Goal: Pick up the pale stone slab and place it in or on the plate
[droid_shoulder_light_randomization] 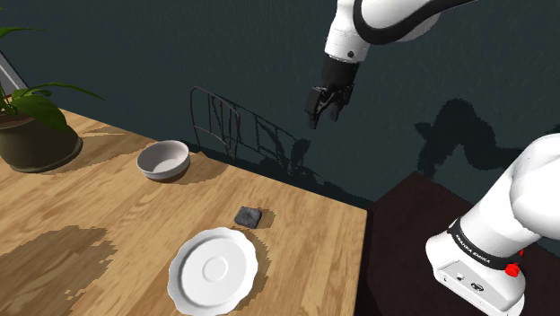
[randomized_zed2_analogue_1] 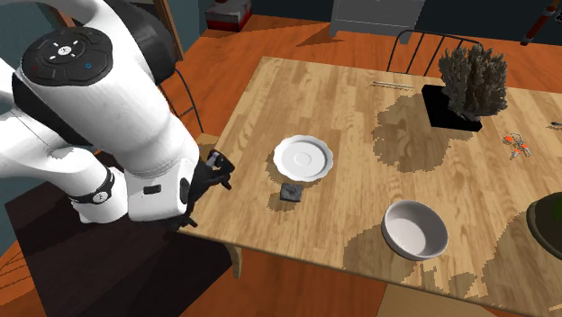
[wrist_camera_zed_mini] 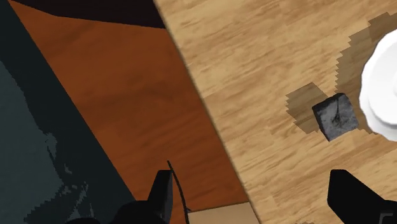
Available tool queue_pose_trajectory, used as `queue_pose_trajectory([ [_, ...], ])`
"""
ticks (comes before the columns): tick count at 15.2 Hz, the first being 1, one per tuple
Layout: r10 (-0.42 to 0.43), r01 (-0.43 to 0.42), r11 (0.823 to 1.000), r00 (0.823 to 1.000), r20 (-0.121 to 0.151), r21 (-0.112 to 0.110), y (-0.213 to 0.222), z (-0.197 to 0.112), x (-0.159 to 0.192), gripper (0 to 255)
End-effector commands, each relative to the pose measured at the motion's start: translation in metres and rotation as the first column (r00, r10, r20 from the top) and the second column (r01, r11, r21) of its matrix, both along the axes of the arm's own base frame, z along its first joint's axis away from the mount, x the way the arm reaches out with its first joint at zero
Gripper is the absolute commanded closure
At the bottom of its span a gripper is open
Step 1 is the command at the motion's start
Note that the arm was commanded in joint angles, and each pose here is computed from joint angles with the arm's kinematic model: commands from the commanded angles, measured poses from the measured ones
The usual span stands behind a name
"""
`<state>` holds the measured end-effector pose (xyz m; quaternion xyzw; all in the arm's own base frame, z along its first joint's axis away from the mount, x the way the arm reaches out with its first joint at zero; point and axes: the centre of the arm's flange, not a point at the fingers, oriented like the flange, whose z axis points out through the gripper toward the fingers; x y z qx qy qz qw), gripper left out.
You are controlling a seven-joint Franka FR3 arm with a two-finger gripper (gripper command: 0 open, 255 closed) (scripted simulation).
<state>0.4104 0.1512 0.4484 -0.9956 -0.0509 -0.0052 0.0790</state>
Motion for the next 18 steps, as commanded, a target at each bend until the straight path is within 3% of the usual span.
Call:
queue_pose_trajectory([
  [1, 0.032, -0.032, 0.999, 0.999, -0.01, 0.009, 0.02, -0.02, 0.009, 0],
  [9, 0.159, -0.157, 0.987, 0.986, -0.049, 0.043, 0.092, -0.094, 0.032, 0],
  [18, 0.299, -0.292, 0.953, 0.95, -0.087, 0.086, 0.178, -0.175, 0.044, 0],
])
